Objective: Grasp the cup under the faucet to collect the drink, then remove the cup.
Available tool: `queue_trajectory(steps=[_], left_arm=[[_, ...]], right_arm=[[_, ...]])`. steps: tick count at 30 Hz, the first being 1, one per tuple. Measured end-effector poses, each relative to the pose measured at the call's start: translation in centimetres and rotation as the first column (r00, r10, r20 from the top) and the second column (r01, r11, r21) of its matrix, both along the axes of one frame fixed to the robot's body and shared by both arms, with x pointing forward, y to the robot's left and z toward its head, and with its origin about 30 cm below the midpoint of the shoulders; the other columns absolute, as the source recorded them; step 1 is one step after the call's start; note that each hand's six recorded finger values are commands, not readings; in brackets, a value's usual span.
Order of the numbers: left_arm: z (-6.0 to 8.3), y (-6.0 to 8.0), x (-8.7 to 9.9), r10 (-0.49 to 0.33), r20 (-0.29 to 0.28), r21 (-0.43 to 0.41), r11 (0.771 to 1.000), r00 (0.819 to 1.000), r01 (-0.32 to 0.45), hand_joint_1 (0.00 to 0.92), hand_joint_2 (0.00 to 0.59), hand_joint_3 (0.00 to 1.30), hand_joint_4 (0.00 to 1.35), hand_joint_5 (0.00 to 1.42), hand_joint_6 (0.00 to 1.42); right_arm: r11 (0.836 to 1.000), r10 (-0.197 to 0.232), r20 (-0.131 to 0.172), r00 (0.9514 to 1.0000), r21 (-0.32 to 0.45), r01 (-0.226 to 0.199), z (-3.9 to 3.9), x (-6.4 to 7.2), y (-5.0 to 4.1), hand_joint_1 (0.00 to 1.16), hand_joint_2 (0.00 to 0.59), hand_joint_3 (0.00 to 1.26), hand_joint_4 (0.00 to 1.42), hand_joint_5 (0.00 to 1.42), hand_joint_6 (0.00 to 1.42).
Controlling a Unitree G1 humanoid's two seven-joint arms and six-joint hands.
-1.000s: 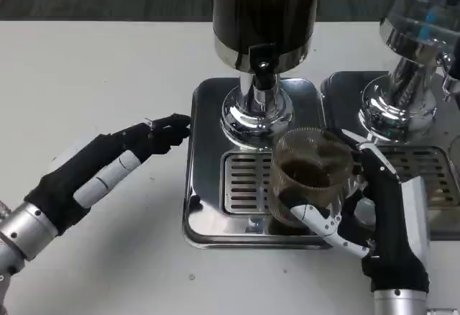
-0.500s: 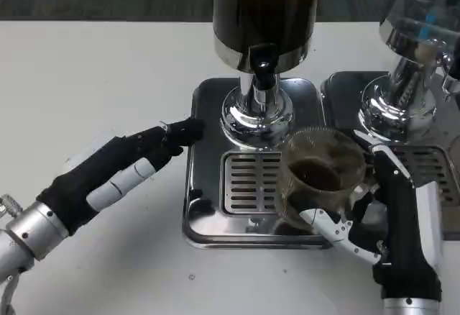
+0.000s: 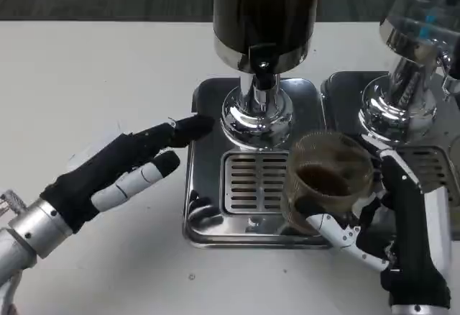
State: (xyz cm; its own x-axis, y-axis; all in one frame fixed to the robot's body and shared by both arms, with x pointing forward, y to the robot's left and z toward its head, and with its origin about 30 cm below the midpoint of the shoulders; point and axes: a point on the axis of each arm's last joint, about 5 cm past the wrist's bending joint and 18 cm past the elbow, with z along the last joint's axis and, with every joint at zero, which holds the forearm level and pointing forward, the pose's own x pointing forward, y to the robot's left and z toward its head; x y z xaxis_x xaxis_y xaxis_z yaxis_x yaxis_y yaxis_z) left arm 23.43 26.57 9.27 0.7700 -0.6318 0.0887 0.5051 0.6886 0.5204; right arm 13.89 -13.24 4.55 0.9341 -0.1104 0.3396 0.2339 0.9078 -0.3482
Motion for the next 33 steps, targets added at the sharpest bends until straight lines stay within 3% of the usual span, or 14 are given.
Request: queue_trajectory(steps=[7, 13, 16, 18, 24, 28, 33], left_arm=[[-0.2, -0.3, -0.4, -0.024, 0.014, 0.022, 0.999, 1.0, 0.024, 0.0, 0.131, 0.19, 0.13, 0.13, 0.15], [-0.2, -0.4, -0.6, -0.024, 0.023, 0.023, 0.999, 0.999, 0.023, 0.0, 0.13, 0.18, 0.12, 0.12, 0.14], [-0.2, -0.5, -0.7, -0.029, 0.03, 0.026, 0.999, 0.999, 0.028, 0.0, 0.13, 0.18, 0.1, 0.1, 0.13], [-0.1, -0.6, -0.8, -0.031, 0.047, 0.028, 0.999, 0.998, 0.029, 0.0, 0.13, 0.17, 0.08, 0.09, 0.12], [0.0, -0.7, -1.2, -0.05, 0.079, 0.067, 0.997, 0.996, 0.045, 0.0, 0.118, 0.15, 0.03, 0.05, 0.1], [0.4, -0.7, -1.5, -0.059, 0.125, 0.089, 0.995, 0.99, 0.048, 0.0, 0.118, 0.14, 0.01, 0.03, 0.08], [0.3, -0.8, -2.1, -0.082, 0.14, 0.114, 0.991, 0.987, 0.066, 0.0, 0.113, 0.12, 0.0, 0.02, 0.07]], right_arm=[[1.0, -0.002, 0.013, 0.9999, 0.003, 0.002, 0.33, -0.3, -0.1, 0.7, 0.209, 0.67, 0.74, 0.87, 1.19], [1.0, -0.012, 0.001, 0.9999, 0.003, 0.012, 0.23, -0.8, -0.28, 0.7, 0.209, 0.67, 0.74, 0.87, 1.19], [1.0, -0.016, 0.013, 0.9998, 0.002, 0.016, 0.49, -0.9, -0.44, 0.7, 0.209, 0.67, 0.74, 0.87, 1.19], [1.0, -0.02, 0.019, 0.9996, 0.004, 0.02, 0.62, -0.9, -0.56, 0.7, 0.209, 0.67, 0.74, 0.87, 1.19], [1.0, -0.017, -0.001, 0.9999, 0.002, 0.017, 0.47, -1.3, -0.72, 0.7, 0.209, 0.68, 0.74, 0.88, 1.21], [1.0, -0.011, 0.022, 0.9997, 0.004, 0.011, 0.97, -1.2, -0.78, 0.7, 0.209, 0.68, 0.75, 0.89, 1.21], [1.0, -0.002, 0.006, 1.0, 0.0, 0.002, 0.92, -1.7, -0.89, 0.71, 0.212, 0.69, 0.75, 0.9, 1.22]])
